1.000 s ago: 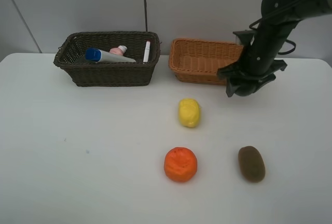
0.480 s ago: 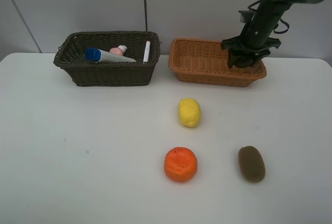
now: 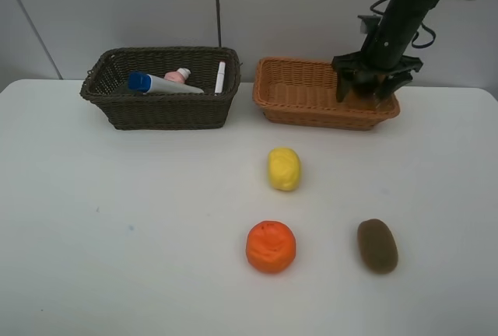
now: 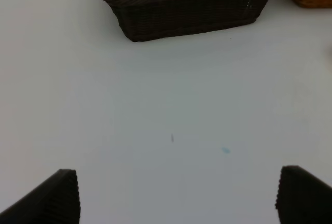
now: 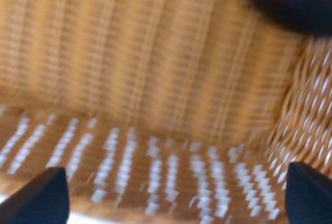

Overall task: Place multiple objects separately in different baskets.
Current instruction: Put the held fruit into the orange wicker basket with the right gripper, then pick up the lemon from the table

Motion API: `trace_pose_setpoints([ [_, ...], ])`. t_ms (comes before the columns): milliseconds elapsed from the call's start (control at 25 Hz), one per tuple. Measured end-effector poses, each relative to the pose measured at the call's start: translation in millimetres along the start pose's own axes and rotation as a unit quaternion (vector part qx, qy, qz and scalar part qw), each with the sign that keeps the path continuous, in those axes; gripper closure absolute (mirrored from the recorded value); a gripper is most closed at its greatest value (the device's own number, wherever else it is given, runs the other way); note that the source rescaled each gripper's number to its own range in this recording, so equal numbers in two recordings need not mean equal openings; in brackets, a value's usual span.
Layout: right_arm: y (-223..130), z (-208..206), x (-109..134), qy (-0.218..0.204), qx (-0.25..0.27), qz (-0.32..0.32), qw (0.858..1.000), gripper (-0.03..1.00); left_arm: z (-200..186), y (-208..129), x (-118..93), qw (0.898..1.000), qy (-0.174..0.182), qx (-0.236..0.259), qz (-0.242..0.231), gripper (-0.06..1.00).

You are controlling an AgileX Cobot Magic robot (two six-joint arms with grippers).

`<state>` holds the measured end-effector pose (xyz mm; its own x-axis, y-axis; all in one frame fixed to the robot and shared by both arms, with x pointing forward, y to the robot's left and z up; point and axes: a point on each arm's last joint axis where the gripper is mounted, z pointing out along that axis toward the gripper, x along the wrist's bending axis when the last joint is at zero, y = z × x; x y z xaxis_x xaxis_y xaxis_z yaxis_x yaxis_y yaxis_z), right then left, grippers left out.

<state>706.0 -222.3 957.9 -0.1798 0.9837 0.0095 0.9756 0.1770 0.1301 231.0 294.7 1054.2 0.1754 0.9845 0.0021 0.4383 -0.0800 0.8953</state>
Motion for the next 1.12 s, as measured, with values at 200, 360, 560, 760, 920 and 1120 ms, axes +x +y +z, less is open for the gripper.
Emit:
trace_pose_setpoints([
  [200, -10.3, -41.7, 11.0, 0.025, -0.026, 0.014, 0.999, 0.01, 0.0, 0.0, 0.0, 1.000, 0.000, 0.000, 0.000, -0.05],
  [360, -38.0, -60.5, 42.0, 0.034, -0.012, 0.010, 0.999, 0.01, 0.0, 0.0, 0.0, 1.000, 0.000, 0.000, 0.000, -0.05],
  [560, -76.7, -44.7, 103.0, 0.035, 0.049, -0.050, 0.997, 0.01, 0.0, 0.0, 0.0, 1.000, 0.000, 0.000, 0.000, -0.05],
  [760, -105.0, -26.4, 148.1, 0.032, 0.080, -0.090, 0.992, 0.01, 0.0, 0.0, 0.0, 1.000, 0.000, 0.000, 0.000, -0.05],
  [920, -112.5, -14.2, 171.2, 0.036, 0.064, -0.102, 0.992, 0.01, 0.0, 0.0, 0.0, 1.000, 0.000, 0.000, 0.000, -0.05],
  [1120, -110.9, 15.1, 184.7, 0.037, 0.057, -0.110, 0.992, 0.01, 0.0, 0.0, 0.0, 1.000, 0.000, 0.000, 0.000, -0.05],
])
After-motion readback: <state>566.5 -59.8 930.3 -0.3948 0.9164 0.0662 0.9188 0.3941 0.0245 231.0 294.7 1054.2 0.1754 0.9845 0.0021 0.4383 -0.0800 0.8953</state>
